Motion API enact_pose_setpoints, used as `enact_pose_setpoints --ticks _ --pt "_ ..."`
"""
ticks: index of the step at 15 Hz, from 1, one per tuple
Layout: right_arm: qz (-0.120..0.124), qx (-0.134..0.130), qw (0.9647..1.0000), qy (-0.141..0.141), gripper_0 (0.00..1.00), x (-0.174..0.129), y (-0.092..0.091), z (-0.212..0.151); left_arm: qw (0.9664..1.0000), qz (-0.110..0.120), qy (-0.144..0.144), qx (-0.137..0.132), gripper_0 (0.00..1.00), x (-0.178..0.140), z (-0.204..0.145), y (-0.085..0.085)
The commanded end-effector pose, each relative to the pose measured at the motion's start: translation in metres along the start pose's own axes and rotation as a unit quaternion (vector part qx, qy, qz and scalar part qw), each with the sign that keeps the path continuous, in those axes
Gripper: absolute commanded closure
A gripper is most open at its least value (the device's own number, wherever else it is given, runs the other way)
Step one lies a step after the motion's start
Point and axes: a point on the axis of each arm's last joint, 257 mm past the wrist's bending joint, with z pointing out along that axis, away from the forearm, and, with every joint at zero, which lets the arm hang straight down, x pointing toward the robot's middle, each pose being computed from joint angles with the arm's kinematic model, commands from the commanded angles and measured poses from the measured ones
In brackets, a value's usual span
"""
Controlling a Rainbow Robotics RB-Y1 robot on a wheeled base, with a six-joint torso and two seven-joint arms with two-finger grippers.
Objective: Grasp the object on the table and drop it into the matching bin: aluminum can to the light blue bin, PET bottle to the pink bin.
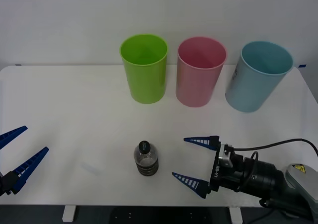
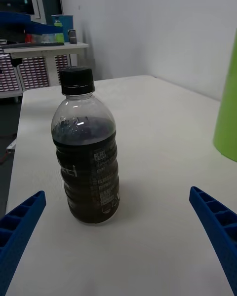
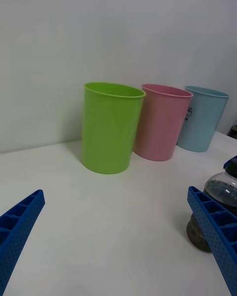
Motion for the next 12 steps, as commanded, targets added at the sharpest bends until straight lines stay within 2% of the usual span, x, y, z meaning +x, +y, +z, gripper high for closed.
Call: enact_pose_setpoints --ticks 1,6,12 --pt "-0.001 -0.003 1.0 0.007 0.0 0.004 0.005 0.011 1.0 0.0 0.0 0.0 0.0 0.0 0.0 0.0" --pt "-0.002 -0.008 0.9998 0.017 0.0 0.01 0.017 0.034 1.0 0.0 0.0 0.0 0.0 0.0 0.0 0.0" --pt "-0.007 -0.004 0.9996 0.027 0.0 0.013 0.023 0.062 1.0 0.0 0.0 0.0 0.0 0.0 0.0 0.0"
